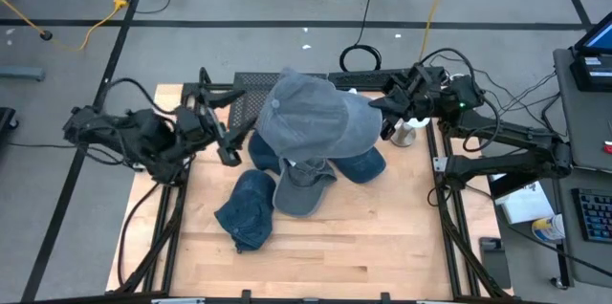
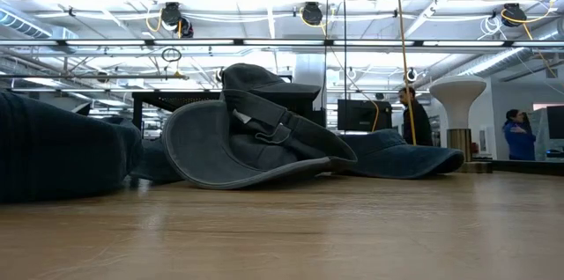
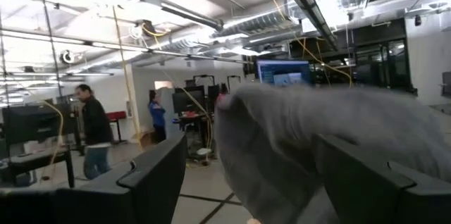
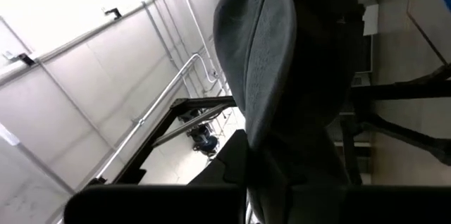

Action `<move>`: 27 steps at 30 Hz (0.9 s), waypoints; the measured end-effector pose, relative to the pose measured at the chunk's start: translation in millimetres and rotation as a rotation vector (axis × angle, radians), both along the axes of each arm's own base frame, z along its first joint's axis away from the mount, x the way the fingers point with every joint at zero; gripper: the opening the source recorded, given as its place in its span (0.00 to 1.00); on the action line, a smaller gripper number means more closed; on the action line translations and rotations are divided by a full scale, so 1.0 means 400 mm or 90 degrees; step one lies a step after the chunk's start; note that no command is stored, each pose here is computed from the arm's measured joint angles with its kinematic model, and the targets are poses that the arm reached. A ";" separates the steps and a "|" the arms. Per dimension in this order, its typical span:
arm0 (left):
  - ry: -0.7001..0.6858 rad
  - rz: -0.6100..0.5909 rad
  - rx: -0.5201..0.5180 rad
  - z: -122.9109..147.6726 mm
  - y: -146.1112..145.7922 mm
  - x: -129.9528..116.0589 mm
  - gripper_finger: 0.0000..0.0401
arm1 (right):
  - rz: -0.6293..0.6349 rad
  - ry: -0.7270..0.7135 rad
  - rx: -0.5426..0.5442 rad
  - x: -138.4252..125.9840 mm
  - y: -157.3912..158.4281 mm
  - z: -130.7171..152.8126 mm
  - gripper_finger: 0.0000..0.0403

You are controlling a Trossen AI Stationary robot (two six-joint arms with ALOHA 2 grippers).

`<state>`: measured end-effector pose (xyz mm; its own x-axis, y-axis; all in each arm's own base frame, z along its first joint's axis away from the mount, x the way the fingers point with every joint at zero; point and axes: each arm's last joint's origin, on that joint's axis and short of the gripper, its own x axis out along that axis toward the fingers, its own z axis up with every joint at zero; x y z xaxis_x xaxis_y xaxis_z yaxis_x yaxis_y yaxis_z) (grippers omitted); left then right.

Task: Pick & Place hat
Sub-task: Stack the right dark gray cap on top of the other dark gray cap on the shelf

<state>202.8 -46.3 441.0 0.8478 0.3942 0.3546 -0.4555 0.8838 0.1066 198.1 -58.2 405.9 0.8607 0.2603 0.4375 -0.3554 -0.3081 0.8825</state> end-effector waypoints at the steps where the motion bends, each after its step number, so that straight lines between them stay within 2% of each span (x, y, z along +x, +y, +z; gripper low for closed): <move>1: 0.001 -0.010 0.000 -0.005 0.001 0.010 0.75 | 0.002 -0.002 0.000 -0.001 0.000 0.001 0.01; 11: -0.019 -0.110 -0.025 -0.046 0.017 0.120 0.73 | 0.029 0.004 -0.014 -0.001 0.004 0.001 0.01; 20: -0.007 -0.269 0.019 0.048 0.016 0.237 0.73 | 0.030 0.015 -0.013 0.002 0.003 -0.004 0.01; 23: -0.005 -0.293 0.025 0.086 0.014 0.247 0.73 | 0.042 0.012 -0.022 -0.001 0.005 -0.002 0.01; 27: -0.035 -0.289 0.031 0.126 0.016 0.230 0.73 | 0.043 0.003 -0.029 -0.009 0.009 0.004 0.01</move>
